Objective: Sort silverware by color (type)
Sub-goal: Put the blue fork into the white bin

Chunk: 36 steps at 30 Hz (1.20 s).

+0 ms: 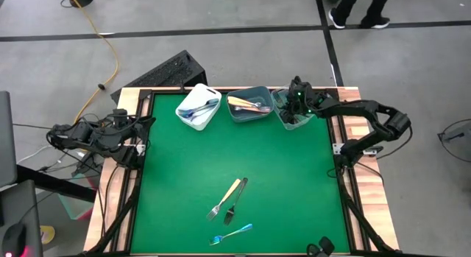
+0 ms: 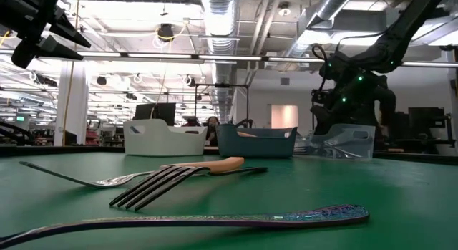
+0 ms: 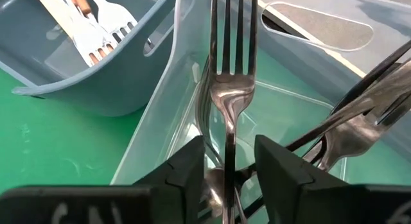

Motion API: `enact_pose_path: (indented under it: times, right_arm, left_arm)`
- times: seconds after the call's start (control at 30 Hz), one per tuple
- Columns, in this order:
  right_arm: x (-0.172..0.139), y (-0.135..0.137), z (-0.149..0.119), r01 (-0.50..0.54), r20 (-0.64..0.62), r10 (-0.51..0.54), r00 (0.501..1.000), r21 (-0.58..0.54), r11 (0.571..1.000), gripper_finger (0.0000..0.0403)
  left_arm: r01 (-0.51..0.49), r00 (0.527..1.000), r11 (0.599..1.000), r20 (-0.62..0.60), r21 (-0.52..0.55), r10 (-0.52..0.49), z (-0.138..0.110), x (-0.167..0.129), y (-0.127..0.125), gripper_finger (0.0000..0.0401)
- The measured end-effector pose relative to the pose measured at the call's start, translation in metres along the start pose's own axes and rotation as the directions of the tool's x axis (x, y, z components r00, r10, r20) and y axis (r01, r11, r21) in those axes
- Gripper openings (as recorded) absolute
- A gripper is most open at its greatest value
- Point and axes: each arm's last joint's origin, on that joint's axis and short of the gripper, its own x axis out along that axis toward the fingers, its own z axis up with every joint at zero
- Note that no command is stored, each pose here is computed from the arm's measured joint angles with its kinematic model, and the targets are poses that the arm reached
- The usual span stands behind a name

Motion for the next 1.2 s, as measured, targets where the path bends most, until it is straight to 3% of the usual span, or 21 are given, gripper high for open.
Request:
enact_pose_path:
  times: [0.47, 0.7, 0.93, 1.2]
  right_arm:
    - [-0.028, -0.004, 0.014, 0.020, 0.100, -0.023, 0.995, 0.033, 0.999, 0.0192]
    - [-0.058, 0.002, 0.040, -0.003, 0.168, 0.000, 0.986, 0.020, 1.000, 0.0208]
    - [-0.091, 0.031, 0.064, -0.166, 0.278, 0.182, 0.943, -0.082, 0.983, 0.0205]
    - [-0.114, 0.090, 0.067, -0.348, 0.283, 0.416, 0.864, -0.262, 0.900, 0.0205]
  left_arm:
    - [0.000, 1.000, 1.000, 0.000, 0.000, 0.000, 0.000, 0.000, 0.000, 0.0164]
    - [-0.001, 1.000, 1.000, -0.001, 0.001, 0.001, 0.000, 0.000, 0.000, 0.0164]
    - [0.000, 1.000, 1.000, -0.002, 0.002, 0.000, 0.000, 0.000, 0.000, 0.0164]
    - [0.000, 1.000, 1.000, -0.003, 0.001, 0.000, 0.000, 0.000, 0.000, 0.0164]
